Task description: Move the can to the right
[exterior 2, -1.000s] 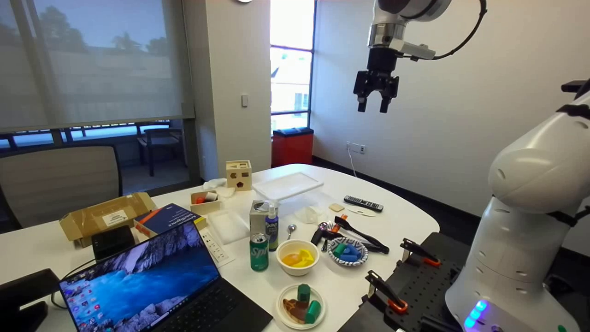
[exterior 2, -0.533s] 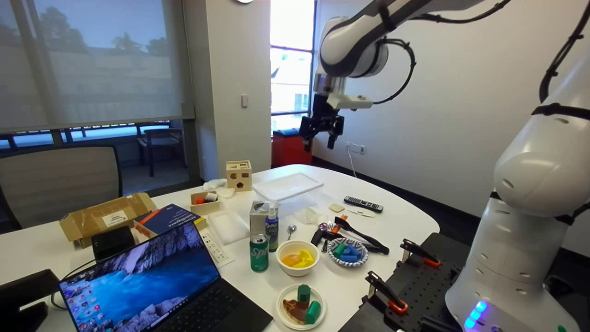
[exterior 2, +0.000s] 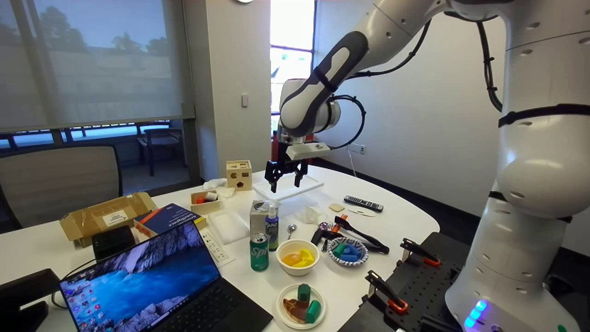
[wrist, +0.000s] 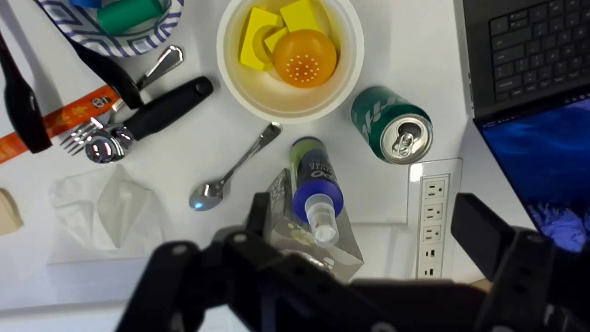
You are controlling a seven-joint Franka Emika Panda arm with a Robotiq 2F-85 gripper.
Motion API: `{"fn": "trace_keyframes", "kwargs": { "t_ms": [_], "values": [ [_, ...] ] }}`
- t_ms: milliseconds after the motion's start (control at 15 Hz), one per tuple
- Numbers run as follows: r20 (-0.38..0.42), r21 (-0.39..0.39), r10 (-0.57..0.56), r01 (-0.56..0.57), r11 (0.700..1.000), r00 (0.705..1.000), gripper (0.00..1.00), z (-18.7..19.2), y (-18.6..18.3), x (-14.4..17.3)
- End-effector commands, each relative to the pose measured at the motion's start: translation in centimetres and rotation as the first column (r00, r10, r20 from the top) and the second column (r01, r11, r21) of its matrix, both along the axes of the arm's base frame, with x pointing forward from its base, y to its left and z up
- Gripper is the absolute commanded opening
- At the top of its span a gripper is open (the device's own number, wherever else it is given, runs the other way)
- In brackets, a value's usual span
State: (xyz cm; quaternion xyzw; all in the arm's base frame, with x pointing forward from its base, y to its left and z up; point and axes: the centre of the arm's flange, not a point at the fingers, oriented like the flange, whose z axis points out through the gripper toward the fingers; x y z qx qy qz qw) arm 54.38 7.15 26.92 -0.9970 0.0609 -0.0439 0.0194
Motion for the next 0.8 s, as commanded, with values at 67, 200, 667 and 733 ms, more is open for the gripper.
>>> {"fn": "trace_keyframes", "kwargs": {
  "t_ms": [67,200,667,733],
  "values": [
    [-0.015,-0.017,-0.041,0.041,0.999,0.999,1.0,-4.0,0.0,5.8],
    [-0.024,-0.026,-0.048,0.047,0.999,0.999,1.0,-5.6,-0.2,7.2],
    [-0.068,-0.058,-0.072,0.069,0.996,0.995,1.0,-10.6,0.0,8.4],
    [-0.075,-0.059,-0.079,0.075,0.995,0.994,1.0,-11.3,-0.1,8.5]
  ]
}}
